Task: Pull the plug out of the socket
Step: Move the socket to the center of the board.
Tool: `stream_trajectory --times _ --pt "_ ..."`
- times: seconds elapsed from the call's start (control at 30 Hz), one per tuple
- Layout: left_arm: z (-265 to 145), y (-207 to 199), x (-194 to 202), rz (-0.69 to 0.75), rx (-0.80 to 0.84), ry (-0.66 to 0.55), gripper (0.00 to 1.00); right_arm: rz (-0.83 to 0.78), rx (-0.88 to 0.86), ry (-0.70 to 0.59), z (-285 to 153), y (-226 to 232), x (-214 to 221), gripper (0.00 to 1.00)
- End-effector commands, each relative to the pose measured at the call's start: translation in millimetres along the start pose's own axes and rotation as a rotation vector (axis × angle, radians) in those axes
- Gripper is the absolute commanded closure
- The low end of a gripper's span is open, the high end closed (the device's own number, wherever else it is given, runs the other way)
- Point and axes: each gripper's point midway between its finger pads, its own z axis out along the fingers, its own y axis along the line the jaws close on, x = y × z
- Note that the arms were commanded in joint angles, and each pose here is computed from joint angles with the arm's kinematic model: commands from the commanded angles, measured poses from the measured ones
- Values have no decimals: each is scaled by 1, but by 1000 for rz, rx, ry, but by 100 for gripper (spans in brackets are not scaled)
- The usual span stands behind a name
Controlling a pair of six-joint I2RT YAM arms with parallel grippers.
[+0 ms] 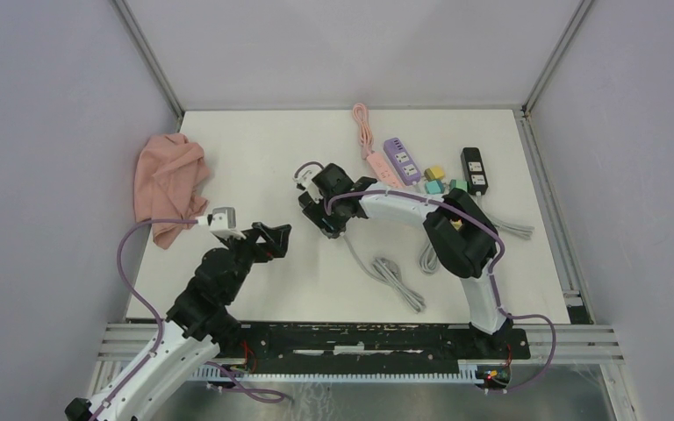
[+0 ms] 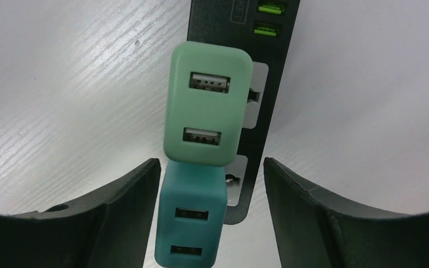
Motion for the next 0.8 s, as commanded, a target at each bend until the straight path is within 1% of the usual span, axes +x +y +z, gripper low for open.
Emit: stream_trajectory --times 0.0,0.07,0.13,0.23,0.3,0.33,0.4,0.5,0.63,0.77 --pt "-1 3 -2 -32 -16 -15 1 -31 20 -54 -5 -4 -23 29" --pt "-1 4 -1 -29 -15 -12 1 -55 13 -40 -6 -4 -20 34" --pt "-2 4 0 -24 -15 -10 1 -90 0 -27 -8 -4 -17 46" --pt "-3 4 1 -22 -13 -6 1 -150 -36 5 -12 -4 -10 57" --pt "-3 3 1 -23 -4 -8 1 -215 -99 35 -19 -2 -2 67" --pt "-4 2 1 -23 2 -7 1 -241 -161 34 -26 3 0 72" --pt "-3 0 2 -20 18 -3 1 -292 -263 42 -39 6 9 75" --pt "-2 -7 7 -14 57 13 1 -345 -315 48 -54 -1 22 79" --pt "0 -19 13 -3 132 32 0 -442 -387 64 -71 -7 51 80" --pt "0 -38 19 -12 257 25 0 -552 -497 111 -90 -1 91 81"
